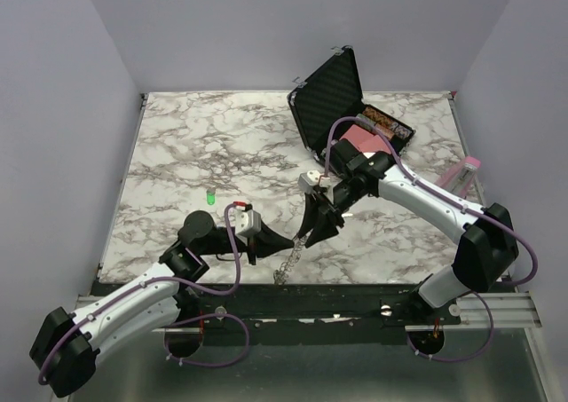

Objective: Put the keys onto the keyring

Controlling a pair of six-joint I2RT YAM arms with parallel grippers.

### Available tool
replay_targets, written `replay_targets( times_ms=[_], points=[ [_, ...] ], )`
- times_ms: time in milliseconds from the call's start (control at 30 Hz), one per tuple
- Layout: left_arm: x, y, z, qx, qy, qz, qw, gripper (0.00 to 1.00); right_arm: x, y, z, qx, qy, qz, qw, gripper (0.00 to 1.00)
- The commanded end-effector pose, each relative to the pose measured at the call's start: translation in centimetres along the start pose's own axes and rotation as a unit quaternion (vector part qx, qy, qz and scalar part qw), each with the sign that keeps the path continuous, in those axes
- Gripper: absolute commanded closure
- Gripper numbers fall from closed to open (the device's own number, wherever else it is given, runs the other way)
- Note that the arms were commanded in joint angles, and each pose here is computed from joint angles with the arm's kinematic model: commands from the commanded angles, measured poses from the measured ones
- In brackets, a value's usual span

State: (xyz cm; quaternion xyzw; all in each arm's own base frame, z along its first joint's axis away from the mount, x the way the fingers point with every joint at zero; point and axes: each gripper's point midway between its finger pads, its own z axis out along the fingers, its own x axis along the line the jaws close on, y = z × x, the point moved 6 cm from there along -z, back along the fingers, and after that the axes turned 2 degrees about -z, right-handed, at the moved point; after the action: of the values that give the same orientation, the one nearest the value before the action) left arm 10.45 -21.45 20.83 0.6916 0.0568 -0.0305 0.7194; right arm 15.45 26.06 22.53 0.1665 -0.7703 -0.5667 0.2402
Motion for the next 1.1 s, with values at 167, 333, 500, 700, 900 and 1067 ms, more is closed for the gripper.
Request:
replay_targets(
  times_ms=[167, 333, 500, 700, 900, 1067],
  points=[
    [0.6, 1.8, 0.2, 0.000, 0.043, -0.031, 0.999, 1.00, -0.6, 0.8, -0.1, -0.002, -0.019, 0.014, 1.000, 0.60],
    [1.0, 2.1, 0.1, -0.011, 0.064, -0.031, 0.997, 1.00, -0.6, 0.9, -0.1, -0.005, -0.017, 0.019, 1.000, 0.64],
    [1.3, 2.2, 0.0, -0.023, 0.084, -0.038, 0.995, 1.00, -0.8, 0.7, 0.1, -0.003, -0.020, 0.027, 0.999, 0.67],
    [1.4, 2.3, 0.0, -0.041, 0.092, -0.046, 0.994, 1.00, -1.2, 0.4, 0.4, 0.000, -0.023, 0.041, 0.999, 0.70],
    [1.5, 2.5, 0.0, -0.054, 0.100, -0.055, 0.992, 1.00, -1.8, 0.3, 0.5, 0.006, -0.035, 0.051, 0.998, 0.74],
    [1.7, 2.4, -0.1, -0.062, 0.112, -0.065, 0.990, 1.00, -2.0, 0.2, 0.4, 0.011, -0.043, 0.054, 0.998, 0.80]
  ],
)
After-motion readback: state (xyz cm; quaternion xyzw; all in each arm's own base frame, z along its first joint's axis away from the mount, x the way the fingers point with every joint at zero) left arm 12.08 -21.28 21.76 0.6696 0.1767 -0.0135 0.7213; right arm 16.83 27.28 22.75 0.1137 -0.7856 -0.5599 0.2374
